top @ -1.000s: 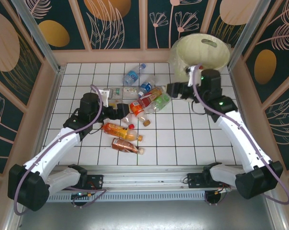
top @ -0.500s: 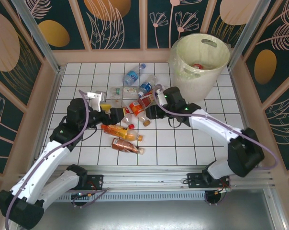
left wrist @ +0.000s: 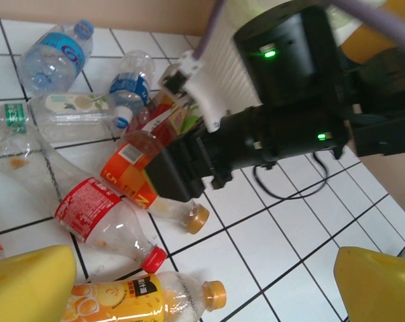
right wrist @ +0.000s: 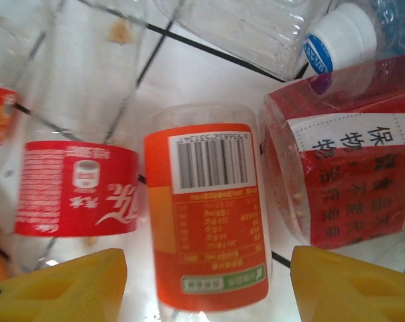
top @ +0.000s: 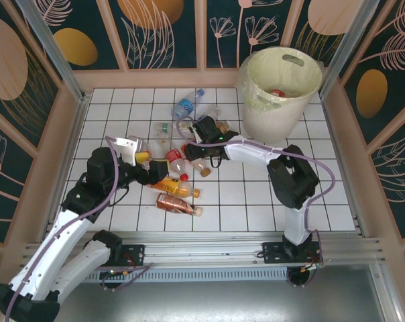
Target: Put the plastic bottles in the bin
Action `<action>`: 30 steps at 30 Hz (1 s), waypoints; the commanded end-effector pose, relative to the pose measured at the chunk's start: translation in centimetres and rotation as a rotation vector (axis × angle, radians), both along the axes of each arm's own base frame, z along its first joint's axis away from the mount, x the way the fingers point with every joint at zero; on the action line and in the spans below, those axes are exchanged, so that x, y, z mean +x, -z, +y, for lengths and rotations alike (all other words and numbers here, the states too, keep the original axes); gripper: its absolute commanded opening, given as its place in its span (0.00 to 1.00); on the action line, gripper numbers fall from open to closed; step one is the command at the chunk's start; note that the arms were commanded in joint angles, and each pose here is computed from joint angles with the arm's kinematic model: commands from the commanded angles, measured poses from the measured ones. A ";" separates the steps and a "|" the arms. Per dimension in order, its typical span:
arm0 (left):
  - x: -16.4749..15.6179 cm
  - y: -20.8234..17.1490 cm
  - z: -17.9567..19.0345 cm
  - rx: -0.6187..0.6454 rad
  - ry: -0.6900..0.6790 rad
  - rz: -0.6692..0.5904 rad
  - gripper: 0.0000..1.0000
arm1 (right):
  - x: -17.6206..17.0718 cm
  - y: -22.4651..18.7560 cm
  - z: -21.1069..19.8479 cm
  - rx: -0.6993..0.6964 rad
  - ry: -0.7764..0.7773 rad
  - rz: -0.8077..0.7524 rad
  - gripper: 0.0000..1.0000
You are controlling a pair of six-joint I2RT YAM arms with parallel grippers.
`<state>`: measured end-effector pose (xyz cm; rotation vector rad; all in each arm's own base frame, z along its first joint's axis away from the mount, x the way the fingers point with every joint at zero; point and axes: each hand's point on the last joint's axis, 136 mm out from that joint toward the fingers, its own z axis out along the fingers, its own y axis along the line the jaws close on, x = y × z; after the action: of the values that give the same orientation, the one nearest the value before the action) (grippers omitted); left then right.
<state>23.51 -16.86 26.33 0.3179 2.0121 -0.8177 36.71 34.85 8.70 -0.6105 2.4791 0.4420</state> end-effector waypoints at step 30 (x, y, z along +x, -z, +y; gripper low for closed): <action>-0.5 -0.5 -1.0 -0.027 0.072 -0.075 0.99 | 0.8 6.4 0.0 -0.241 0.001 0.074 0.72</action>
<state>23.08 -17.34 26.36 0.3650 1.9690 -0.8462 37.52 35.15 3.06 -0.6798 2.6106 0.2363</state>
